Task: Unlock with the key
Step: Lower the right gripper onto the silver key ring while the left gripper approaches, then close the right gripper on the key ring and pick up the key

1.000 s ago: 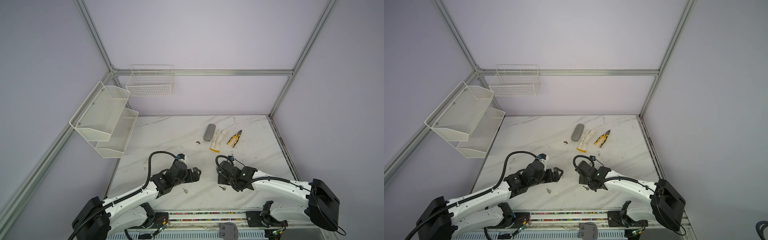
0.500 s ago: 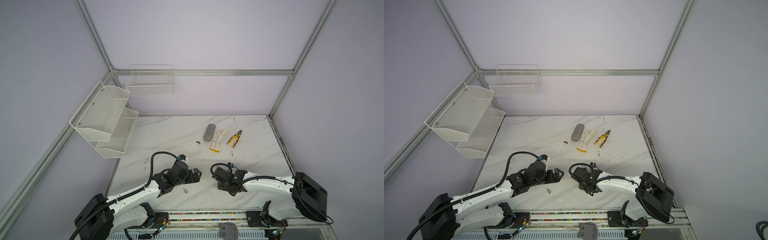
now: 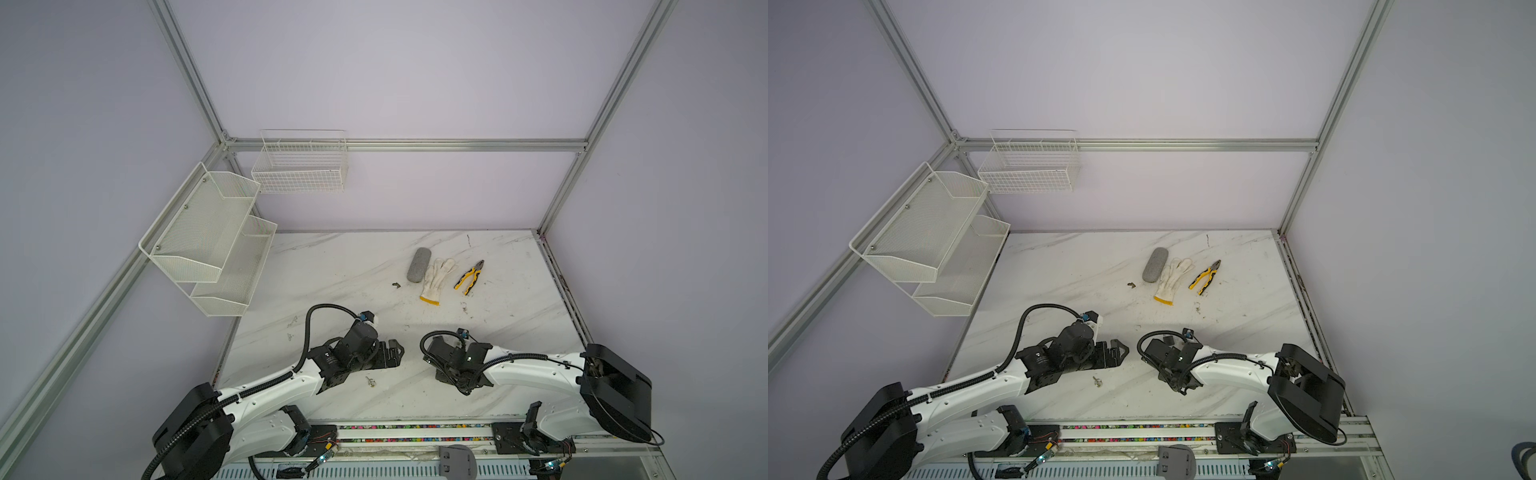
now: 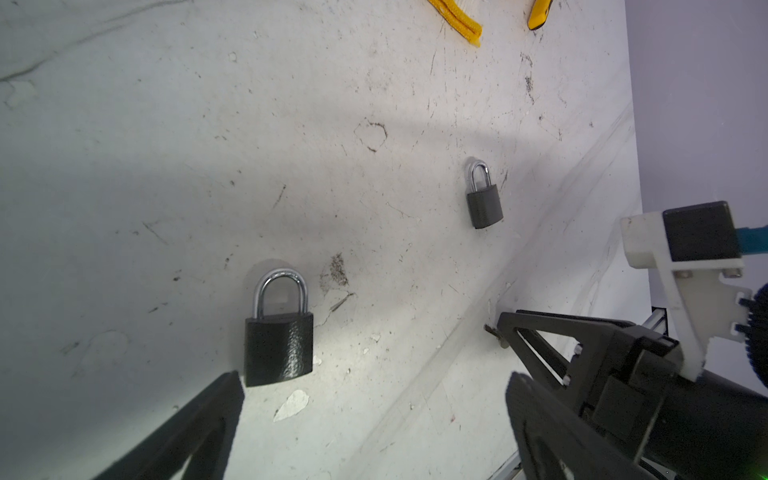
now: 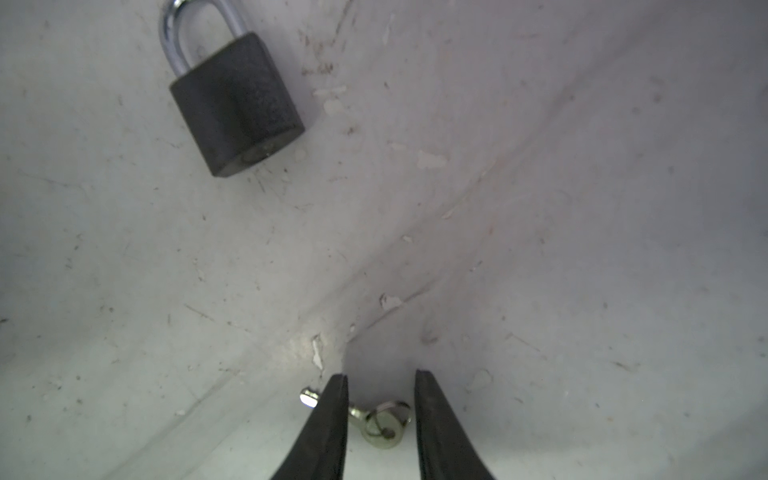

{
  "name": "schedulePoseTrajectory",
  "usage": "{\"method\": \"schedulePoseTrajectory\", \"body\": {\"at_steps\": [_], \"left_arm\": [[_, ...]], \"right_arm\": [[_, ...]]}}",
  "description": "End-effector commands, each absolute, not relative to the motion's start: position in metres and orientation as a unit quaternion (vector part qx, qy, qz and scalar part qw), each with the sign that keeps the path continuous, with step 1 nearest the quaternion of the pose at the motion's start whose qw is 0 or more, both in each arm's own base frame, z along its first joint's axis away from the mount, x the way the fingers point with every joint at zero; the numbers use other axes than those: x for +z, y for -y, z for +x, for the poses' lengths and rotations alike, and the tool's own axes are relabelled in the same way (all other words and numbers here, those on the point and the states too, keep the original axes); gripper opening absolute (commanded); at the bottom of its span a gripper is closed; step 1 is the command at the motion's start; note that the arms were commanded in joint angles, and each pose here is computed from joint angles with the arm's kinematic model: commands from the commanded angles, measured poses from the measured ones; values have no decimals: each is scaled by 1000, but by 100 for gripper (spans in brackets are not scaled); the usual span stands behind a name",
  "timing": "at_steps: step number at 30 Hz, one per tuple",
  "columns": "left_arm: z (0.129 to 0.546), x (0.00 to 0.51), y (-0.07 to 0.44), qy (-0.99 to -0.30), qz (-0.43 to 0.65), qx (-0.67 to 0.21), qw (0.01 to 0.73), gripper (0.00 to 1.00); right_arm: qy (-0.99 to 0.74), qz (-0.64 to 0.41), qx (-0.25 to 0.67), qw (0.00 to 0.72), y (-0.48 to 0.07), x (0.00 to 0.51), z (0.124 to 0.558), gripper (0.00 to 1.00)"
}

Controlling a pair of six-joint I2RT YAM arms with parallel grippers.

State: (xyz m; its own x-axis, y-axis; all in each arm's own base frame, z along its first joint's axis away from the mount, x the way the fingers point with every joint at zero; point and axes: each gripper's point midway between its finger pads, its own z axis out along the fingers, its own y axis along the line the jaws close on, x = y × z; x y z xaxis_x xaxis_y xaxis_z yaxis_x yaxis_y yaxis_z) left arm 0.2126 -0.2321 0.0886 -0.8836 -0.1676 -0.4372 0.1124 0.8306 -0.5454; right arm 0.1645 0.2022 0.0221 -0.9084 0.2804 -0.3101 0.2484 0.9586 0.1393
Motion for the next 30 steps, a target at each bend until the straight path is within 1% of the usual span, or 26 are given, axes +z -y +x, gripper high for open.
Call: {"method": "schedulePoseTrajectory", "body": {"at_steps": [1, 2, 6, 9, 14, 15, 16, 20, 23, 26, 30], "left_arm": [[223, 123, 251, -908, -1, -326, 264, 100], [223, 123, 251, -908, -1, -326, 263, 100], [223, 123, 251, -908, 0, -327, 263, 100], [223, 124, 251, -908, 0, -327, 263, 100], [224, 125, 252, -907, 1, -328, 265, 100], [224, 125, 252, -907, 1, -328, 265, 100], [223, 126, 252, -906, 2, -329, 265, 100], [223, 128, 252, -905, 2, -332, 265, 100], [223, 130, 252, -904, 3, -333, 269, 100], [222, 129, 250, -904, 1, -331, 270, 100], [221, 126, 250, -905, 1, -331, 266, 100]], "right_arm": [[-975, 148, 24, 165, -188, 17, 158, 28], [-975, 148, 21, 164, -187, 16, 158, 26], [-975, 151, 19, 163, -184, 17, 156, 24], [-975, 151, 14, 165, -181, 18, 156, 18], [-975, 150, 14, 165, -180, 20, 156, 17], [-975, 148, 15, 165, -181, 20, 156, 18], [-975, 146, 17, 168, -182, 23, 157, 23], [-975, 137, 6, 177, -179, 35, 157, 33], [-977, 134, 28, 160, -184, 37, 145, 34], [-978, 125, 27, 167, -188, 44, 141, 36], [-981, 107, 31, 156, -197, 34, 135, 36]]}}
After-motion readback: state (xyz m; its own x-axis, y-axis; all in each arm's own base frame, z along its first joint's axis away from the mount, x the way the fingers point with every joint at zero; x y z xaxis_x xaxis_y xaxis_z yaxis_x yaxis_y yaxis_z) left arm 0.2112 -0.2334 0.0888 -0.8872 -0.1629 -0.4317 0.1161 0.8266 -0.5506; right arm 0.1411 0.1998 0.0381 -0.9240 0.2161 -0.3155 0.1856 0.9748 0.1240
